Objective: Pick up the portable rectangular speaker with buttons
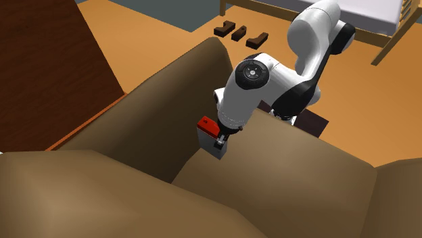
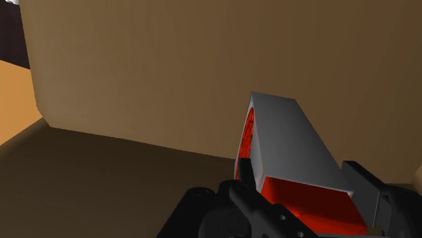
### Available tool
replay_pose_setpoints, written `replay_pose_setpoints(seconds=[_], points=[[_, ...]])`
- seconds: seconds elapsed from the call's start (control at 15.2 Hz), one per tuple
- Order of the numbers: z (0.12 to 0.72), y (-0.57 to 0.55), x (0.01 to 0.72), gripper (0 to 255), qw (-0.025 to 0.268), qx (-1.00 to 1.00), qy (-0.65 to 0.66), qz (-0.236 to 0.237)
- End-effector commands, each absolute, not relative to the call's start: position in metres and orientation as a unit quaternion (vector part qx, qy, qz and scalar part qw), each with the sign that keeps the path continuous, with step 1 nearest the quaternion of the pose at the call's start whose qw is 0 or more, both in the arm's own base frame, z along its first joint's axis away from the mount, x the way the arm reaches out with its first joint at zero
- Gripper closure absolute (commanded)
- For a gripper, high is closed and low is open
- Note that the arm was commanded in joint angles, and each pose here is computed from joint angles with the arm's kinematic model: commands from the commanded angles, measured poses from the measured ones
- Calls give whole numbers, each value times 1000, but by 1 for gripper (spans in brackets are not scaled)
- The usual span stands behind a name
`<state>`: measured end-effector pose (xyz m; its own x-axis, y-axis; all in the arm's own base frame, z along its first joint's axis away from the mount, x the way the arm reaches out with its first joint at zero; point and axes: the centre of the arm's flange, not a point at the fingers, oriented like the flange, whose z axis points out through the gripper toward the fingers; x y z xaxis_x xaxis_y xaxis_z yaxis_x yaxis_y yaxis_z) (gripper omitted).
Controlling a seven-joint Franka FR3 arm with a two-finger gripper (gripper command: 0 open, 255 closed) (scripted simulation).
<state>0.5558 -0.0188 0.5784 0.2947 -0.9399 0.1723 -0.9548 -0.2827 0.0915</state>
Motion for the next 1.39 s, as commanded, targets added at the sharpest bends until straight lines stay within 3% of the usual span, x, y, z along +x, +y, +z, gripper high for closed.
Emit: replay_pose_setpoints(seconds=[0.0, 0.53, 1.32], points=[[578, -18, 556, 255, 88, 800, -592, 42], [578, -19, 556, 255, 88, 800, -592, 42], [641, -19, 556, 255, 88, 800, -592, 42]])
